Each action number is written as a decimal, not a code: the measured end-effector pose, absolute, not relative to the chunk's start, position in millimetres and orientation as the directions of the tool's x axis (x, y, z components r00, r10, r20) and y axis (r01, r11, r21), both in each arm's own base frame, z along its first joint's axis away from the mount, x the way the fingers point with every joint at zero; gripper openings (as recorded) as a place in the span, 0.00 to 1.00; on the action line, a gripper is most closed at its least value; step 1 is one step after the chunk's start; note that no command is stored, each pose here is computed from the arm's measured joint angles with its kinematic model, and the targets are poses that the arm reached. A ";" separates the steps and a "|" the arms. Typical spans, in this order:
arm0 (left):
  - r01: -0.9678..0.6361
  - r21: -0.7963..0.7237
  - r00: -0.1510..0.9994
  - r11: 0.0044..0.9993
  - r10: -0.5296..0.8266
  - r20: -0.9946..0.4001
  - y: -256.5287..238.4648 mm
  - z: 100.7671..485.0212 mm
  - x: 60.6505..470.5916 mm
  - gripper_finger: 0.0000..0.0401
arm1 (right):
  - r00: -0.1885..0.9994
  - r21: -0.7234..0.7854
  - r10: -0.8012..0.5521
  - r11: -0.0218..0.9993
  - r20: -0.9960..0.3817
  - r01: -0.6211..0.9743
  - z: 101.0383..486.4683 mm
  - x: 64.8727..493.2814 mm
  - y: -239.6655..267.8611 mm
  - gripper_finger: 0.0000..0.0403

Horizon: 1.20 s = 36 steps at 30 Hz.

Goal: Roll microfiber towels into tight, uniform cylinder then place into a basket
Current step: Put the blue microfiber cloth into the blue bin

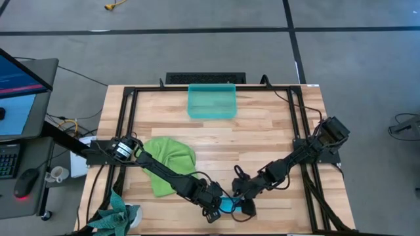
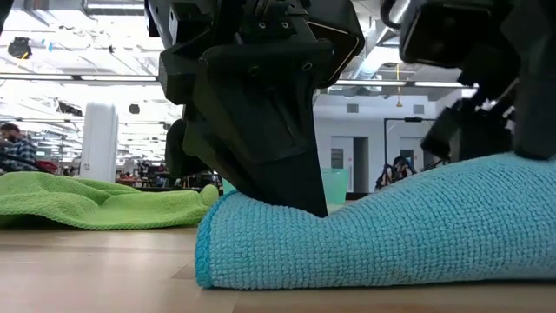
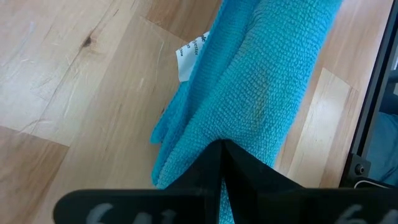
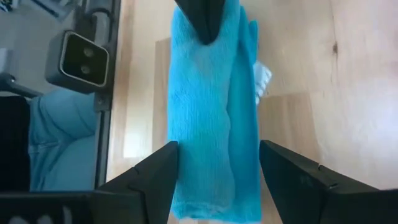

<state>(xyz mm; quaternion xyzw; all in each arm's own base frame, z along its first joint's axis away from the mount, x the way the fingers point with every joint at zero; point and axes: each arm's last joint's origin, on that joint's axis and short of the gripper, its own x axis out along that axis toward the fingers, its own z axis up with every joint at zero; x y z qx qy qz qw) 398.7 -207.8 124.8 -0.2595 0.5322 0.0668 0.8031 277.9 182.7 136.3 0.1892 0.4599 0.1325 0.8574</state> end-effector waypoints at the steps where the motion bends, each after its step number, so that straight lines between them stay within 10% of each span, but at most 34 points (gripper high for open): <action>1: -0.384 -0.346 0.425 0.856 -0.169 -0.889 -207.8 124.8 398.7 0.03 | 0.536 0.456 0.409 0.888 -0.739 -0.049 134.8 276.8 182.3 0.62; 14: -0.386 -0.343 0.426 0.857 -0.164 -0.890 -207.3 124.8 398.8 0.03 | 0.447 0.557 0.505 0.830 -0.739 -0.018 91.6 288.4 195.0 0.57; 25: -0.358 -0.341 0.432 0.869 -0.170 -0.886 -207.6 124.9 399.6 0.03 | 0.412 0.565 0.525 0.825 -0.745 -0.030 91.9 284.7 193.9 0.08; 36: -0.257 -0.321 0.453 0.911 -0.180 -0.873 -208.7 125.7 401.6 0.07 | 0.404 0.566 0.533 0.823 -0.743 -0.044 91.9 284.1 194.7 0.11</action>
